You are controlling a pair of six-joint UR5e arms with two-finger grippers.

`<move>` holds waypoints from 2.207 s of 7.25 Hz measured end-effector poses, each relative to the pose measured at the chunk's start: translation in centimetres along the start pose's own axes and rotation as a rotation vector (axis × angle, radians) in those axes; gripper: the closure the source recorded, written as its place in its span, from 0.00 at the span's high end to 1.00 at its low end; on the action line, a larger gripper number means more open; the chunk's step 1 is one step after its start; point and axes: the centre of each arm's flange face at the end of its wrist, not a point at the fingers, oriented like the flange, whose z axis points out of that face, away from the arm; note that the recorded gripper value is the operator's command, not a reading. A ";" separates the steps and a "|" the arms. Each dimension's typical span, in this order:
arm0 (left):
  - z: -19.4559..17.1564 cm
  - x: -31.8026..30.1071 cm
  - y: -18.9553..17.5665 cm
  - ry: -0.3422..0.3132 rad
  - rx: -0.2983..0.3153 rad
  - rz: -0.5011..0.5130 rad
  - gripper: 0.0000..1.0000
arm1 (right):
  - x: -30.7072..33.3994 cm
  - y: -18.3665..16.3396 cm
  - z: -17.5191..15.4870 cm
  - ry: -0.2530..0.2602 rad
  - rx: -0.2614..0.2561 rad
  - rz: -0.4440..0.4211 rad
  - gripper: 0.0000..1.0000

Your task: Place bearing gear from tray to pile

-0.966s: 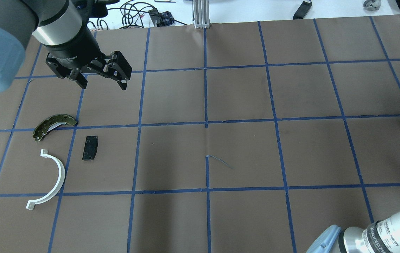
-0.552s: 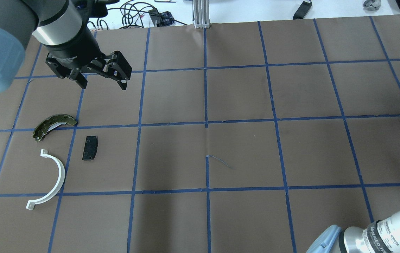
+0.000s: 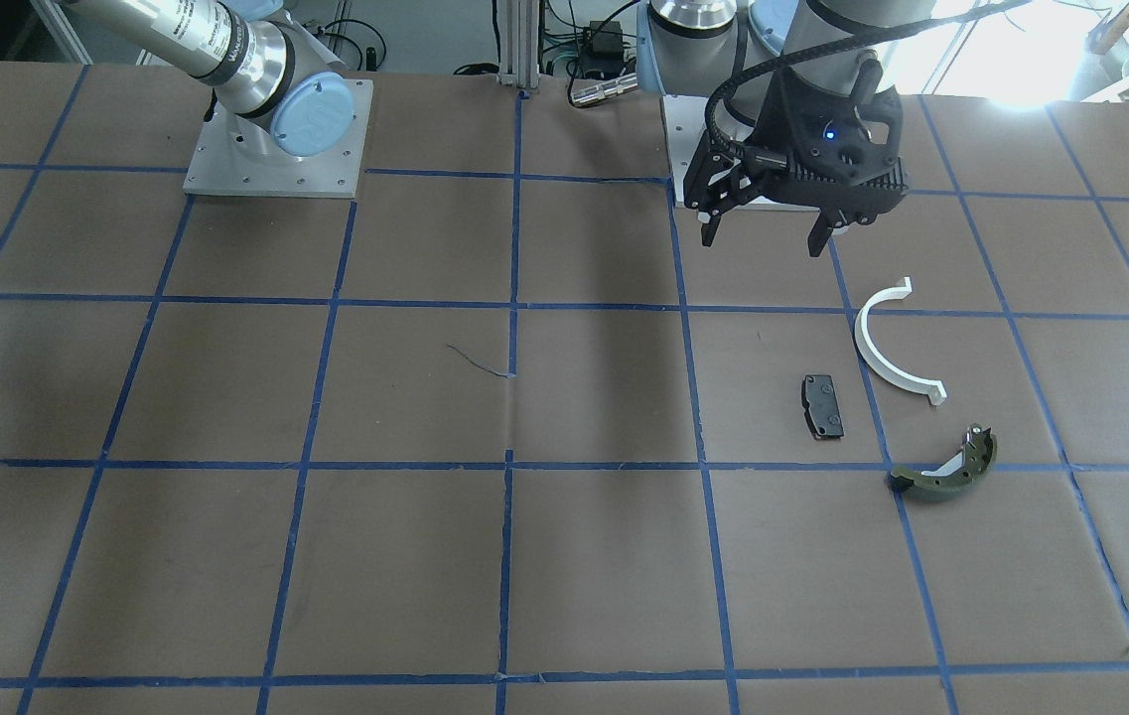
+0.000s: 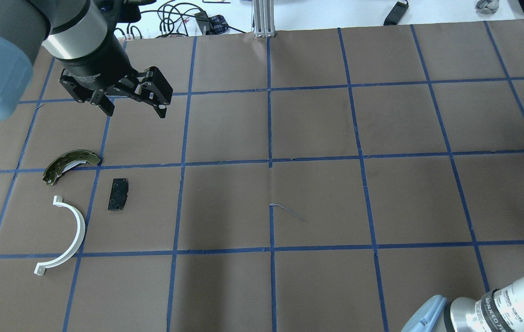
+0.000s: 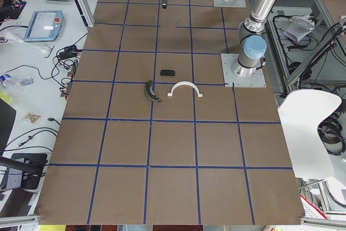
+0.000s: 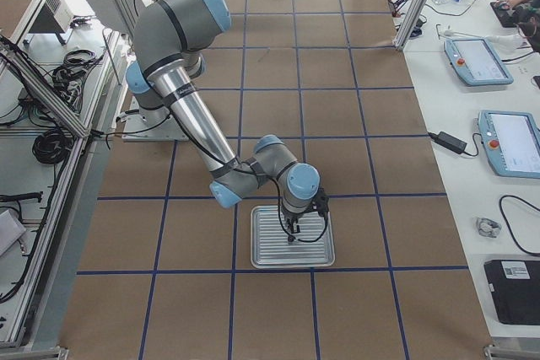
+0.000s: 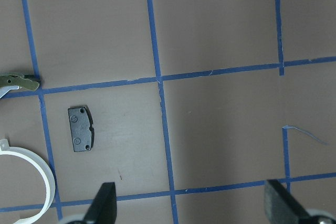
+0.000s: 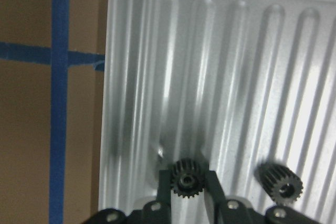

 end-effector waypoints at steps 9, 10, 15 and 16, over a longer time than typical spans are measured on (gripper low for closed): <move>0.0 0.0 0.0 0.000 0.000 0.000 1.00 | -19.5 -10.2 -9.0 0.053 0.062 0.056 0.18; 0.0 0.0 0.0 0.000 -0.001 -0.001 1.00 | -26.4 -11.8 -10.0 0.035 0.048 0.095 0.18; 0.1 0.0 0.0 0.000 -0.002 0.000 1.00 | -64.9 -11.8 -10.1 -0.005 0.047 0.242 0.18; 0.1 0.0 0.0 -0.001 -0.003 0.000 1.00 | -70.4 -10.4 -9.7 -0.008 0.054 0.275 0.18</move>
